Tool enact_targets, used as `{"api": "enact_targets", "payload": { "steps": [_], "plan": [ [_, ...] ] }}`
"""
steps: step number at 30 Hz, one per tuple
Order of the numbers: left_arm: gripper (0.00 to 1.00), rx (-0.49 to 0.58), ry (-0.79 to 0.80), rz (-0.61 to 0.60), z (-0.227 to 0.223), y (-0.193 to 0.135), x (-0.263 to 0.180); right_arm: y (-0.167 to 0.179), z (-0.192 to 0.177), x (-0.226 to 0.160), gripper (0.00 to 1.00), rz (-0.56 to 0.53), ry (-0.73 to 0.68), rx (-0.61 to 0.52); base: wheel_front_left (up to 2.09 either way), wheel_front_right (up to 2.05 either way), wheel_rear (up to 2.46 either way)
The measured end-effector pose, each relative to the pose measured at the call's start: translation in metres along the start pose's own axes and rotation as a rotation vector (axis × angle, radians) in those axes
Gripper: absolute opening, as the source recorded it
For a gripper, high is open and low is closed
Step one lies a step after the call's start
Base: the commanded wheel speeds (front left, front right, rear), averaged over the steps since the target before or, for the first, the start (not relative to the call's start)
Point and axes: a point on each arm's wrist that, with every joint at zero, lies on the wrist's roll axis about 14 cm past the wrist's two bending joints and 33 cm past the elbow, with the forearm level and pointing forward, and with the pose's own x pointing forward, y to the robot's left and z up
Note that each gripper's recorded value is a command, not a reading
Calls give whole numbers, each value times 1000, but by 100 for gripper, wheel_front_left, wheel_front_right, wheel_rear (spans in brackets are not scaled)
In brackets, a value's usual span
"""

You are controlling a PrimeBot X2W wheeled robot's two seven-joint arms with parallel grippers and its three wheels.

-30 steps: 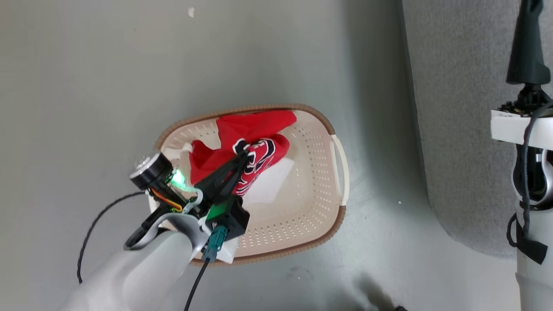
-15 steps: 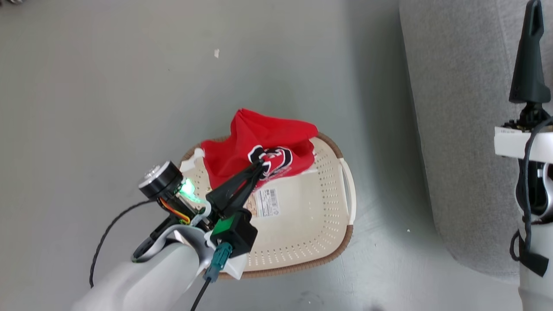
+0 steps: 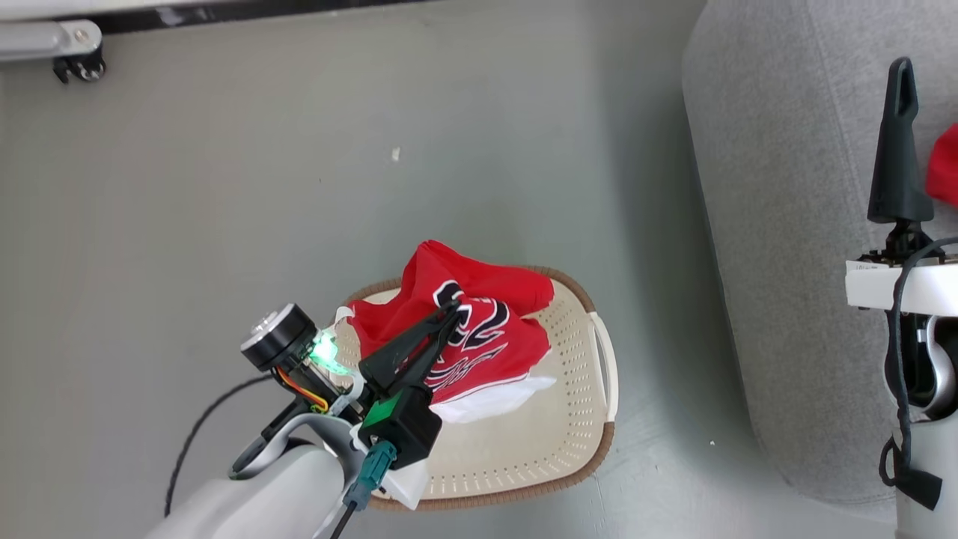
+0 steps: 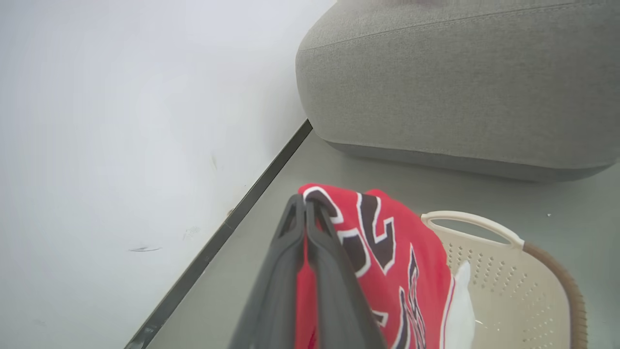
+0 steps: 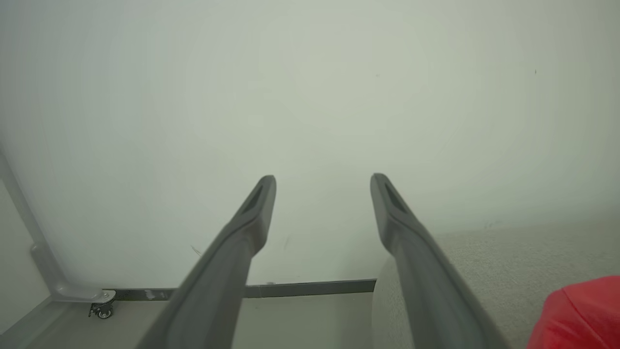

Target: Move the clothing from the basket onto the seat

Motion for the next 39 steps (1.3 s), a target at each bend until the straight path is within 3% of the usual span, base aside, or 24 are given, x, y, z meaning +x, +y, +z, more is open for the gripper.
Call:
{"api": "enact_targets", "payload": {
  "steps": [1, 2, 14, 24, 39],
  "plan": [
    [50, -3, -1, -2, 2, -1, -1, 0, 2, -1, 100, -1, -3, 1, 0, 0, 0],
    [100, -2, -2, -2, 4, -2, -2, 0, 4, -2, 100, -1, -6, 1, 0, 0, 0],
    [100, -20, -46, 30, 33, -3, -14, -12, 25, -20, 100, -28, -21, -24, 0, 0, 0],
    [100, -96, -167, 220, 82, 42, -17, -8, 40, -27, 100, -15, -43, -25, 0, 0, 0],
    [100, -125, -173, 471, 94, 105, -60, -15, 54, -51, 100, -30, -42, -31, 0, 0, 0]
  ]
}}
